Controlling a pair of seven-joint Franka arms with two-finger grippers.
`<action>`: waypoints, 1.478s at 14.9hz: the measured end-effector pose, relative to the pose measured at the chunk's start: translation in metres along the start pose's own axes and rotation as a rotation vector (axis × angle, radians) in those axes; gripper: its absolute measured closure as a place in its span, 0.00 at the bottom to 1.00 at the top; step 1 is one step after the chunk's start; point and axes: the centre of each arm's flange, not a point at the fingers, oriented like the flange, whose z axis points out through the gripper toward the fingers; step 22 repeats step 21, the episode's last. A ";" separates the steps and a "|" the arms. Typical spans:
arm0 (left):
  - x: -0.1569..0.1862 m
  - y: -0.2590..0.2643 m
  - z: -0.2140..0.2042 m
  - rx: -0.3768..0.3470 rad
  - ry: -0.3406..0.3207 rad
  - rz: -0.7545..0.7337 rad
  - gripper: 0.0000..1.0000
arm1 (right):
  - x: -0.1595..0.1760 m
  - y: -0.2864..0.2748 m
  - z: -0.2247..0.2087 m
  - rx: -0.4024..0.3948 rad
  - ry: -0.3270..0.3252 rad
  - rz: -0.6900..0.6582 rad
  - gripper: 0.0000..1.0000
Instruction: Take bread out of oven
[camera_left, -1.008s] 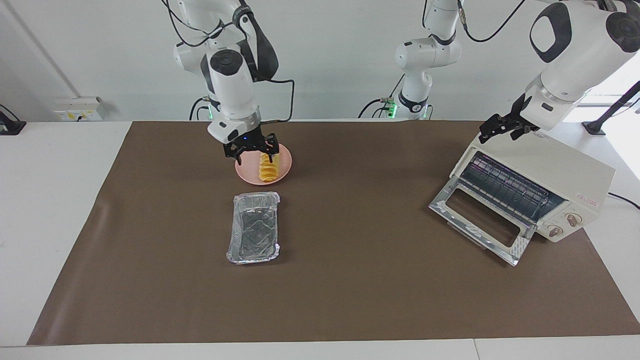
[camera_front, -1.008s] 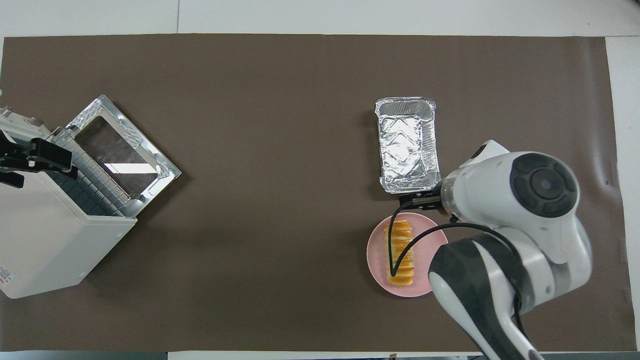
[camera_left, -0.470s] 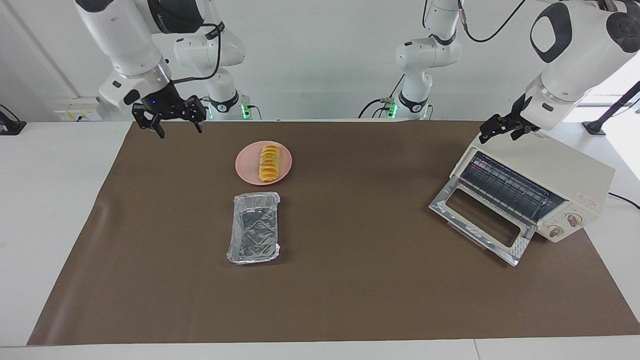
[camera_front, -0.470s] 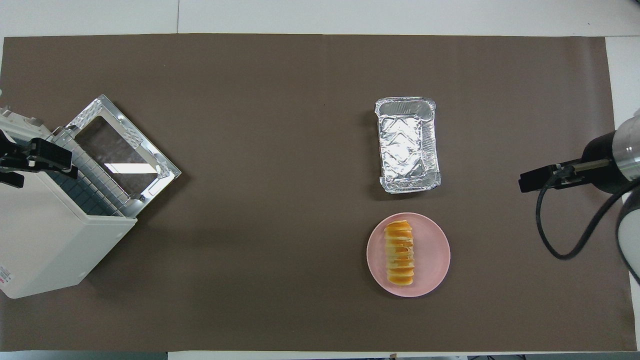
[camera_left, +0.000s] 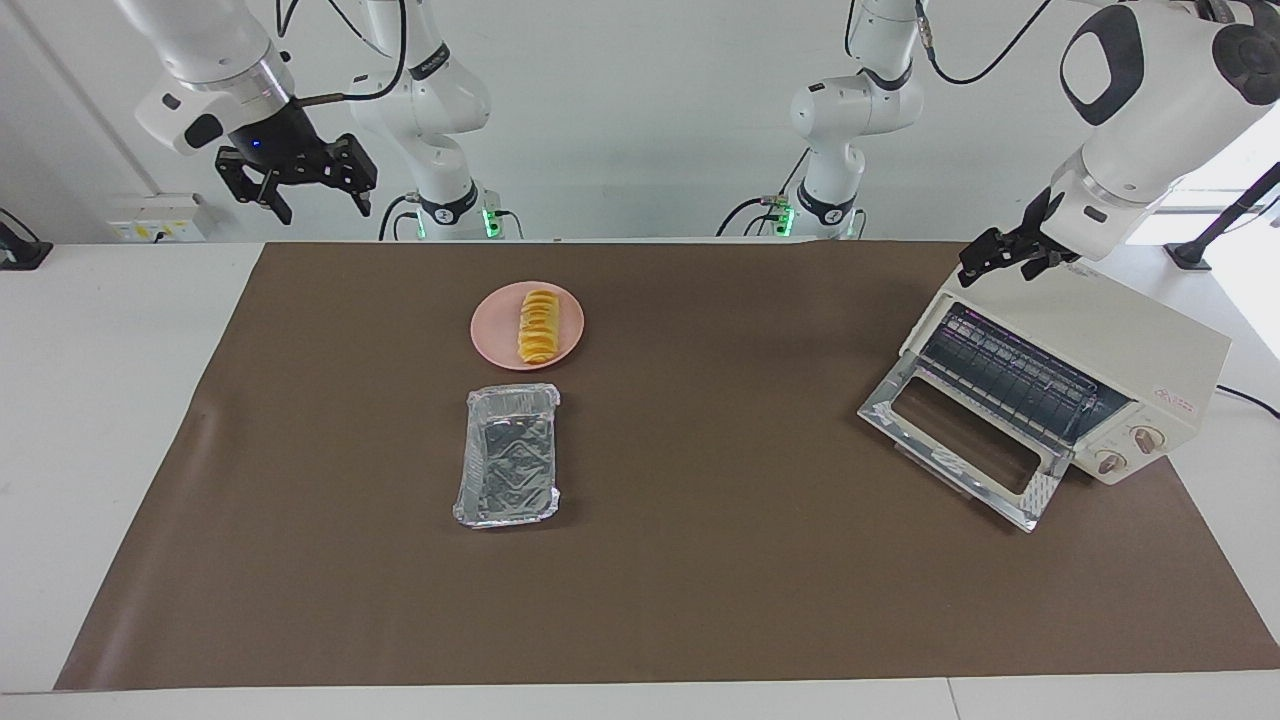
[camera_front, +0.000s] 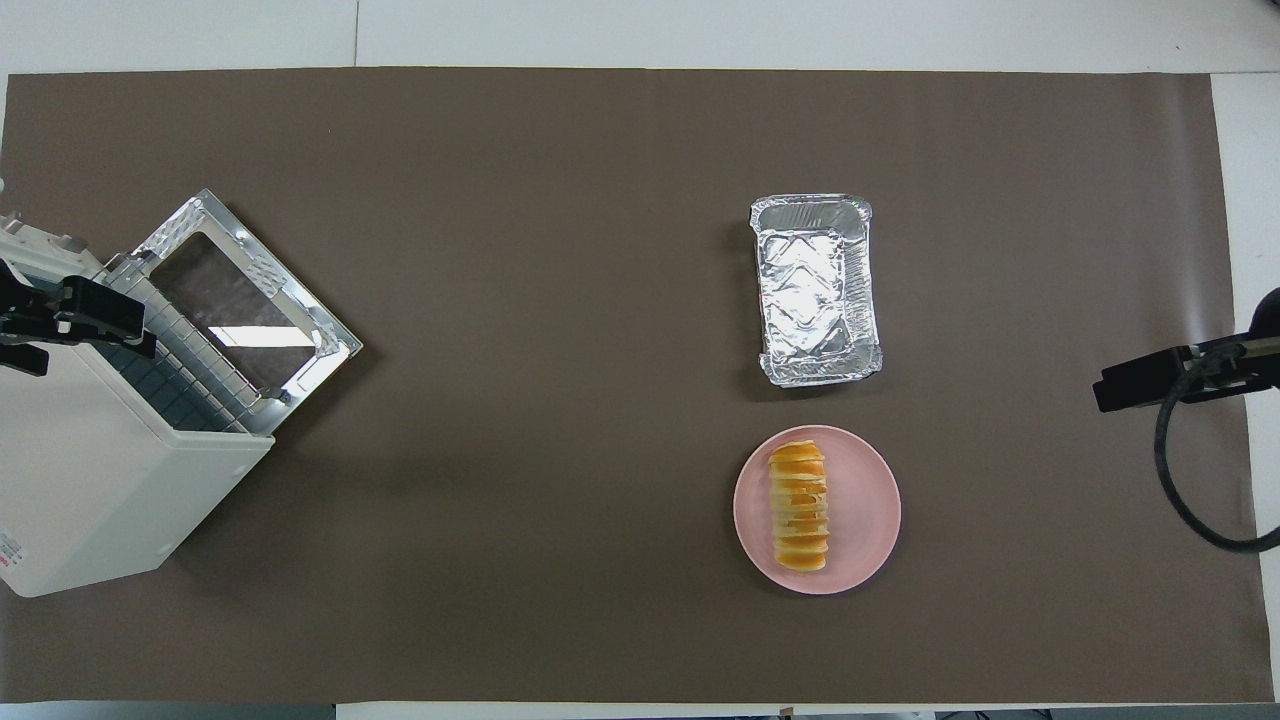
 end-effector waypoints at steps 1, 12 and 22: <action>0.000 0.000 0.000 0.000 0.000 0.000 0.00 | 0.003 0.003 0.004 0.001 -0.006 0.006 0.00; 0.000 0.000 0.000 0.000 0.000 0.000 0.00 | 0.027 0.007 0.037 -0.020 -0.003 0.008 0.00; 0.000 0.000 0.000 0.000 0.000 0.000 0.00 | 0.027 0.007 0.037 -0.023 -0.002 0.007 0.00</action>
